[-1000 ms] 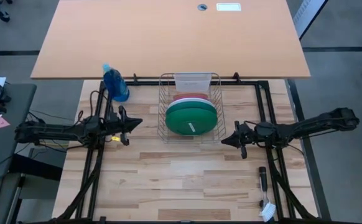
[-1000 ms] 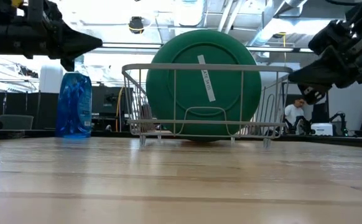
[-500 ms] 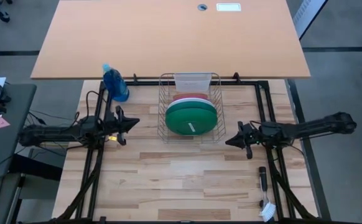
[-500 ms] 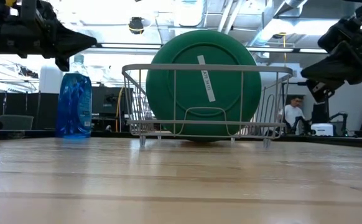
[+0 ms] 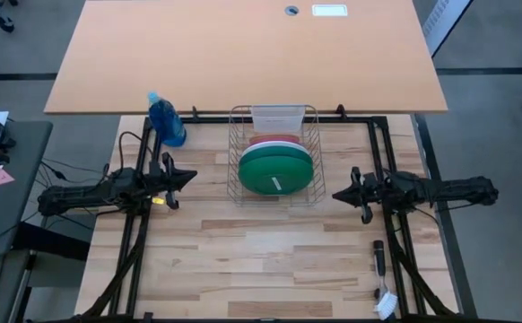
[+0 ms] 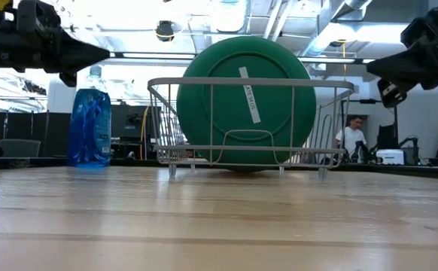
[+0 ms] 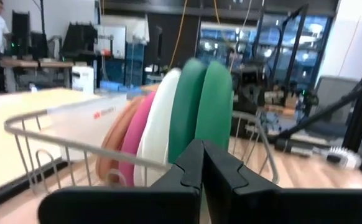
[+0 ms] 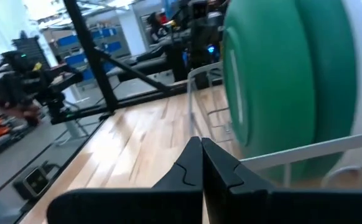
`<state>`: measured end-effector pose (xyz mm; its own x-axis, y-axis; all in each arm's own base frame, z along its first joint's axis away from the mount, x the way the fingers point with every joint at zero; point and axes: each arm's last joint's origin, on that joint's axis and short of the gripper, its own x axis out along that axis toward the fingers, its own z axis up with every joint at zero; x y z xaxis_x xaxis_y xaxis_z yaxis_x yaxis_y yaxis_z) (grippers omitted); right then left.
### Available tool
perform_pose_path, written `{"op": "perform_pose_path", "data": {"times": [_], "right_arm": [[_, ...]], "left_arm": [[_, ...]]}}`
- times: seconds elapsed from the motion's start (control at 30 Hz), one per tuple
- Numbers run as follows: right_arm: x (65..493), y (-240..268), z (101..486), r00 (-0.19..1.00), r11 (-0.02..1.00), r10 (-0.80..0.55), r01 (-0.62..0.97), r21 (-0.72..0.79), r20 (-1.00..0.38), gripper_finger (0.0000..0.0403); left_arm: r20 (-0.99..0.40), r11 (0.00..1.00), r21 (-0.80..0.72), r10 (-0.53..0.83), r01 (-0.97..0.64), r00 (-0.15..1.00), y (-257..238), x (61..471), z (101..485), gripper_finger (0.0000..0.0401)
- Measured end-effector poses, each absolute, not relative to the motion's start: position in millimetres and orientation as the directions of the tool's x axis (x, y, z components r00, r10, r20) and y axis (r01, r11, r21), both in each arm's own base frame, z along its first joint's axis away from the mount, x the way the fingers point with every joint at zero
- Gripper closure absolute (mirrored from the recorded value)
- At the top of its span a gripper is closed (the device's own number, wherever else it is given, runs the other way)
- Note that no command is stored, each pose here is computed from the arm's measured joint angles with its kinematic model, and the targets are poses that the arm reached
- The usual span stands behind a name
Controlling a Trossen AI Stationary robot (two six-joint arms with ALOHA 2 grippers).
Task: Sort dishes
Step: Return to Home Position
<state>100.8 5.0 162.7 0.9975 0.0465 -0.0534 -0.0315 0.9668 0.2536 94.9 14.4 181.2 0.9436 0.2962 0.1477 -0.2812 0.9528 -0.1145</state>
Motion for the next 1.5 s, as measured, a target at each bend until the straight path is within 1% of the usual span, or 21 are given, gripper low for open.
{"op": "perform_pose_path", "data": {"times": [0.1,0.27,0.33,0.43,0.57,0.67,0.73,0.8,0.9,1.0,1.17,1.5], "right_arm": [[100,2,163,0.999,0.967,0.013,-0.001,0.253,-0.048,0.0403],[101,-4,163,0.998,0.967,-0.038,0.050,0.250,-0.054,0.0403],[101,-5,162,0.997,0.966,-0.047,0.061,0.250,-0.060,0.0403],[101,-7,163,0.996,0.975,-0.071,0.080,0.207,-0.053,0.0403],[98,-7,168,0.997,0.989,-0.073,0.072,0.133,0.004,0.0403],[96,-7,172,0.997,0.989,-0.074,0.069,0.130,0.038,0.0403],[96,-7,175,0.997,0.987,-0.071,0.063,0.147,0.045,0.0403],[95,-6,178,0.995,0.979,-0.061,0.046,0.200,0.073,0.0403],[96,-1,178,0.997,0.960,0.014,-0.036,0.278,0.080,0.0403],[96,6,175,0.995,0.956,0.079,-0.094,0.276,0.066,0.0403],[96,12,171,0.998,0.965,0.059,-0.062,0.254,0.017,0.0403],[98,15,167,0.997,0.987,0.075,-0.069,0.148,-0.034,0.0403]], "left_arm": [[0.106,0.951,-0.121,0.297,-0.284,0.949,14,95,177,0.0401],[0.059,0.937,-0.259,0.260,-0.236,0.964,13,96,173,0.0401],[0.049,0.938,-0.281,0.225,-0.203,0.973,12,97,172,0.0401],[0.038,0.958,-0.242,0.166,-0.152,0.985,11,97,170,0.0401],[0.037,0.965,-0.216,0.162,-0.150,0.986,10,97,170,0.0401],[0.038,0.967,-0.207,0.161,-0.150,0.986,10,97,170,0.0401],[0.038,0.971,-0.186,0.161,-0.151,0.986,10,97,170,0.0401],[0.038,0.976,-0.152,0.165,-0.157,0.986,11,97,170,0.0401],[0.045,0.972,-0.107,0.214,-0.208,0.976,12,97,171,0.0401],[0.064,0.966,-0.061,0.256,-0.253,0.964,13,96,173,0.0401],[0.071,0.962,-0.063,0.268,-0.264,0.961,14,96,174,0.0401],[0.060,0.962,-0.083,0.264,-0.258,0.963,13,96,173,0.0401]]}}
